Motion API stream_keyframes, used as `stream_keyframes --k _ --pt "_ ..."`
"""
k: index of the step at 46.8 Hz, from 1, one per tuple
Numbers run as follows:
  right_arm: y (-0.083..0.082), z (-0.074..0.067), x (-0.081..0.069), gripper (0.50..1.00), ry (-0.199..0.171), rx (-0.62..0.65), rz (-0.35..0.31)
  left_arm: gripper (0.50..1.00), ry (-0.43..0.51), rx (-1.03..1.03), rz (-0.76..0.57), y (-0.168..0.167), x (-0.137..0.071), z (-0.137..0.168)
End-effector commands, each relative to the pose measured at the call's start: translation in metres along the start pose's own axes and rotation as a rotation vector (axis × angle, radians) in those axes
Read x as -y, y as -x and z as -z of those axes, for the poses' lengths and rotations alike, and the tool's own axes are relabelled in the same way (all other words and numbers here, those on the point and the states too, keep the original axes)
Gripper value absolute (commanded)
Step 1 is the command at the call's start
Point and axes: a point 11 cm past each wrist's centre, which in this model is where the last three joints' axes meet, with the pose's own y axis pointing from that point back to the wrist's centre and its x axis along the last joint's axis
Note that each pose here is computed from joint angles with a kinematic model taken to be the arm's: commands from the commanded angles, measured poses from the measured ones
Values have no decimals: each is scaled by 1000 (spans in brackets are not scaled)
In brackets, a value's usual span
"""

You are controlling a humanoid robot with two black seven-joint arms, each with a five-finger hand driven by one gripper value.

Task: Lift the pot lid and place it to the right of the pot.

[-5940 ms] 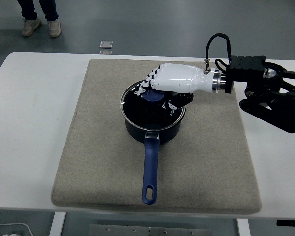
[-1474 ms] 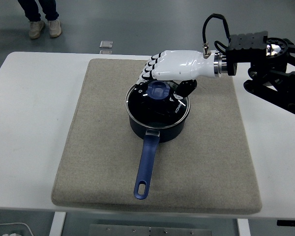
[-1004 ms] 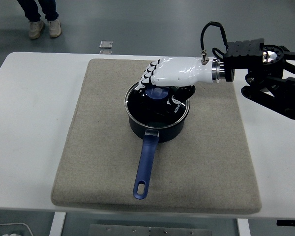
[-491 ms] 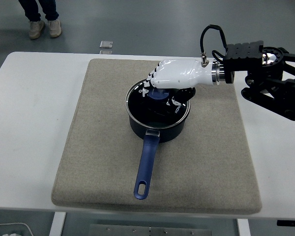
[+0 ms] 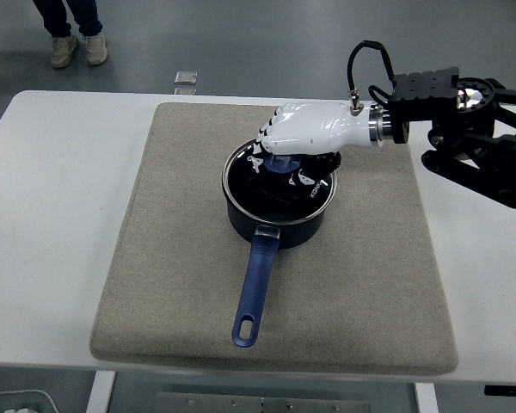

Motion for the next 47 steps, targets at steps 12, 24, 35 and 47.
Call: stream_keyframes --k 12,24,35,47 --pt "-11 -1 -1 500 3 -16 -12 1000 1 0 0 0 0 0" --pt "-10 0 0 500 0 -5 -20 1000 1 0 0 0 0 0" --pt "-12 0 0 500 -3 -10 -20 1000 -1 0 0 0 0 0" --pt "-14 1 0 500 -4 -13 -29 1000 -1 0 0 0 0 0"
